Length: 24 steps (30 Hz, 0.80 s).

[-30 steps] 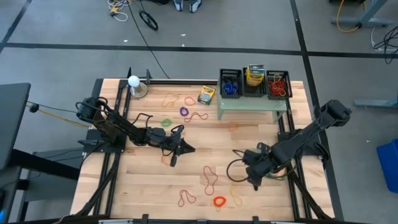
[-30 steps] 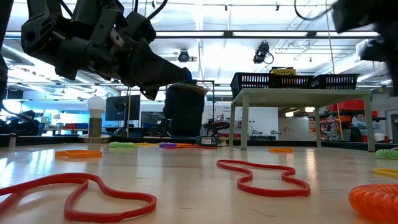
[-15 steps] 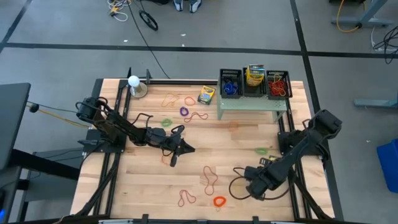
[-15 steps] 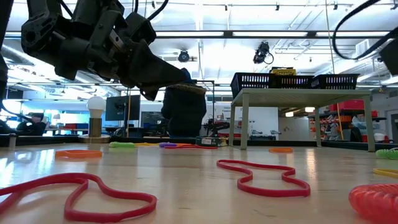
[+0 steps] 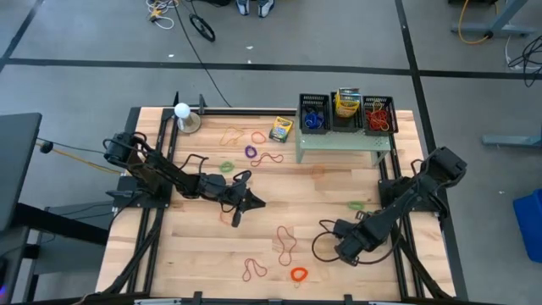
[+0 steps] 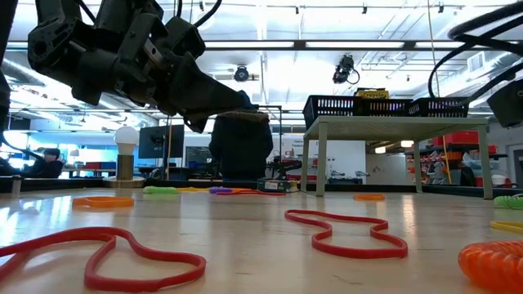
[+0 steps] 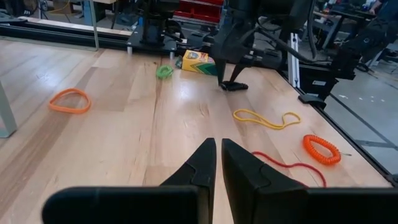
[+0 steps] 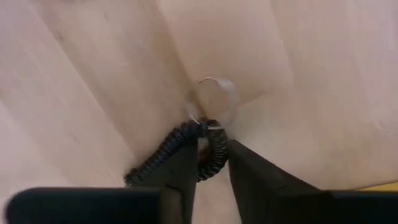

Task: Pick & Place Office Desk Supplies
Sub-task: Put the black spring keychain into the left black basket on the shelf

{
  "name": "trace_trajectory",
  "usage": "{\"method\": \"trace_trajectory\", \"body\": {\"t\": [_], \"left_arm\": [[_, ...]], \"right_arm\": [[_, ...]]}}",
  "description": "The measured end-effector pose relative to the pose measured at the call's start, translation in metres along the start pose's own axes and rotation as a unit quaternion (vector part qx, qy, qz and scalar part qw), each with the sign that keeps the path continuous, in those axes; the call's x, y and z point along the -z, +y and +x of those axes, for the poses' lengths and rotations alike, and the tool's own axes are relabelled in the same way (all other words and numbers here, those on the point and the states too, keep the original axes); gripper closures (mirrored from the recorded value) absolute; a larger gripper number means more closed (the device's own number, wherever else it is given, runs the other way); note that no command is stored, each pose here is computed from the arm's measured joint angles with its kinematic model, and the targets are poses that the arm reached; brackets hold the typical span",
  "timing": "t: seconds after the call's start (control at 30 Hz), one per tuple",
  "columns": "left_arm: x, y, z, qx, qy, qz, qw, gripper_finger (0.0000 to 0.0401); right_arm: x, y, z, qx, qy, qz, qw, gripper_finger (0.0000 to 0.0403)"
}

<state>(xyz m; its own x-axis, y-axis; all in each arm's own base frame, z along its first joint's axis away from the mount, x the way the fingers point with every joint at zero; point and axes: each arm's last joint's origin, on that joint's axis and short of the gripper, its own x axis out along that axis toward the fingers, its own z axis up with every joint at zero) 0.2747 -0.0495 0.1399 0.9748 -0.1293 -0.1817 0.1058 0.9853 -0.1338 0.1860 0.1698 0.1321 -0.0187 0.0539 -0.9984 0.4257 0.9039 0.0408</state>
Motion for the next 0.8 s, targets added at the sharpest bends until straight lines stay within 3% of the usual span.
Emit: {"method": "trace_trajectory", "body": {"t": [0.2, 0.37, 0.5, 0.8], "left_arm": [[-0.004, 0.003, 0.000, -0.022, -0.019, -0.032, 0.999, 0.0371], [-0.006, 0.010, 0.000, -0.045, -0.030, -0.040, 0.998, 0.0377], [-0.005, 0.011, 0.000, -0.048, -0.028, -0.018, 0.998, 0.0387], [-0.010, 0.020, -0.002, -0.069, -0.054, -0.021, 0.996, 0.0392]], "right_arm": [[0.001, -0.001, -0.010, -0.022, -0.020, -0.004, 1.000, 0.0390], [-0.001, -0.004, -0.031, -0.055, -0.041, 0.015, 0.998, 0.0378], [-0.013, 0.000, -0.068, -0.068, -0.101, 0.012, 0.992, 0.0389], [-0.070, -0.022, -0.173, 0.002, -0.216, 0.007, 0.976, 0.0386]]}}
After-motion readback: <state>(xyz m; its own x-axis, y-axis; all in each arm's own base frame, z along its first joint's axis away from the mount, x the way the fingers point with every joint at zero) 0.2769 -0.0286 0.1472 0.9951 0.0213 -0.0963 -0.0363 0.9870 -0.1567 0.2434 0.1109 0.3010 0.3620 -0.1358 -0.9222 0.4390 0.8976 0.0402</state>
